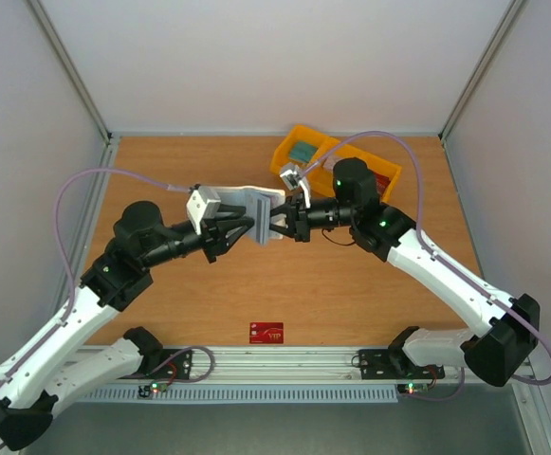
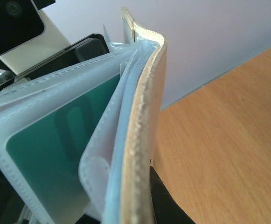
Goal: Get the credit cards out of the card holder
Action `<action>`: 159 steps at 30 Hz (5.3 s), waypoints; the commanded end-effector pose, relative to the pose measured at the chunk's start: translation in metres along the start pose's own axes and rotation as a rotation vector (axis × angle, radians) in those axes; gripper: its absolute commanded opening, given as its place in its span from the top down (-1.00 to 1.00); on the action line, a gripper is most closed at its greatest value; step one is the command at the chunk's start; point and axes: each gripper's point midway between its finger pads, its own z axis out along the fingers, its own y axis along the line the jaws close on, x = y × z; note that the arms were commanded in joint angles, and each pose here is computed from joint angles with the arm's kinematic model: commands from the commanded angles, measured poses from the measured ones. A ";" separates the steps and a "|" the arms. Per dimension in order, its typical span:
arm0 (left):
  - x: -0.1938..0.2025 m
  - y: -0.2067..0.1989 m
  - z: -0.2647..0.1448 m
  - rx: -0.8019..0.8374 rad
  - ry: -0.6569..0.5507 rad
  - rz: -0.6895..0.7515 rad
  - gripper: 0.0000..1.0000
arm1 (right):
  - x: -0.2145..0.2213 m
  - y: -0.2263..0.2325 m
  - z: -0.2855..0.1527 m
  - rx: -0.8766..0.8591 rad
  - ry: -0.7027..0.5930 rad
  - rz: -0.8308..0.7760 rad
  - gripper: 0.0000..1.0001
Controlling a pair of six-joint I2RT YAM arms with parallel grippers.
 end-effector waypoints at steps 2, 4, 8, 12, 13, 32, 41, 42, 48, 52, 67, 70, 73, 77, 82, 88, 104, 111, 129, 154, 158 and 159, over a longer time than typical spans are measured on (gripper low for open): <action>-0.001 -0.011 -0.002 0.066 -0.005 -0.046 0.20 | -0.011 0.067 -0.018 -0.251 -0.020 -0.225 0.98; -0.002 -0.016 -0.003 0.093 -0.006 -0.042 0.19 | -0.010 0.071 -0.020 -0.266 -0.016 -0.239 0.98; -0.005 -0.015 -0.004 0.081 -0.007 -0.038 0.03 | -0.008 0.074 -0.020 -0.269 -0.006 -0.260 0.97; -0.008 -0.008 -0.012 0.015 0.026 0.023 0.00 | -0.006 0.076 -0.025 -0.245 -0.002 -0.284 0.98; -0.010 -0.009 -0.014 0.012 0.034 0.037 0.00 | -0.005 0.075 -0.025 -0.233 0.001 -0.286 0.98; -0.059 -0.084 -0.033 0.367 -0.039 0.049 0.20 | -0.019 0.052 -0.025 -0.061 -0.039 -0.264 0.98; -0.040 -0.003 -0.014 -0.089 -0.016 0.037 0.16 | -0.034 0.037 -0.026 0.046 -0.108 -0.176 0.98; -0.038 0.003 -0.014 -0.122 -0.006 0.054 0.13 | -0.038 0.032 -0.026 0.066 -0.126 -0.148 0.98; -0.027 0.006 -0.009 -0.130 0.030 0.173 -0.21 | -0.047 -0.007 -0.014 0.166 -0.204 0.102 0.98; -0.023 0.010 -0.005 -0.153 0.045 0.227 -0.37 | -0.045 -0.025 -0.009 0.266 -0.219 0.165 0.98; -0.023 0.028 0.010 -0.256 0.081 0.397 -0.55 | -0.040 -0.018 0.010 0.313 -0.180 0.120 0.98; -0.020 0.031 0.011 -0.267 0.089 0.386 -0.55 | -0.041 -0.016 0.011 0.310 -0.177 0.109 0.98; -0.017 0.031 0.013 -0.262 0.097 0.370 -0.57 | -0.041 -0.013 0.012 0.310 -0.173 0.097 0.98; -0.014 0.033 0.013 -0.270 0.106 0.356 -0.54 | -0.041 -0.012 0.010 0.321 -0.171 0.091 0.98; -0.004 0.034 0.015 -0.264 0.134 0.302 -0.58 | -0.043 -0.014 0.011 0.348 -0.177 0.091 0.98; 0.003 0.035 0.017 -0.261 0.149 0.249 -0.57 | -0.043 -0.013 0.014 0.346 -0.167 0.049 0.97; 0.007 0.055 0.004 -0.378 0.162 0.237 0.08 | -0.044 -0.008 0.005 0.360 -0.169 0.011 0.97; 0.006 0.033 0.012 -0.250 0.149 0.253 -0.54 | -0.042 -0.020 0.007 0.411 -0.160 0.045 0.98; 0.018 0.045 0.024 -0.294 0.191 0.193 -0.71 | -0.043 -0.024 0.011 0.414 -0.159 0.027 0.98; 0.007 0.036 0.006 -0.272 0.145 0.241 -0.10 | -0.038 -0.024 0.005 0.395 -0.144 0.011 0.98; 0.006 0.030 -0.001 -0.242 0.135 0.228 -0.08 | -0.038 -0.020 0.003 0.369 -0.136 -0.009 0.97; 0.005 0.028 -0.003 -0.235 0.132 0.225 -0.07 | -0.039 -0.019 0.003 0.362 -0.135 -0.016 0.98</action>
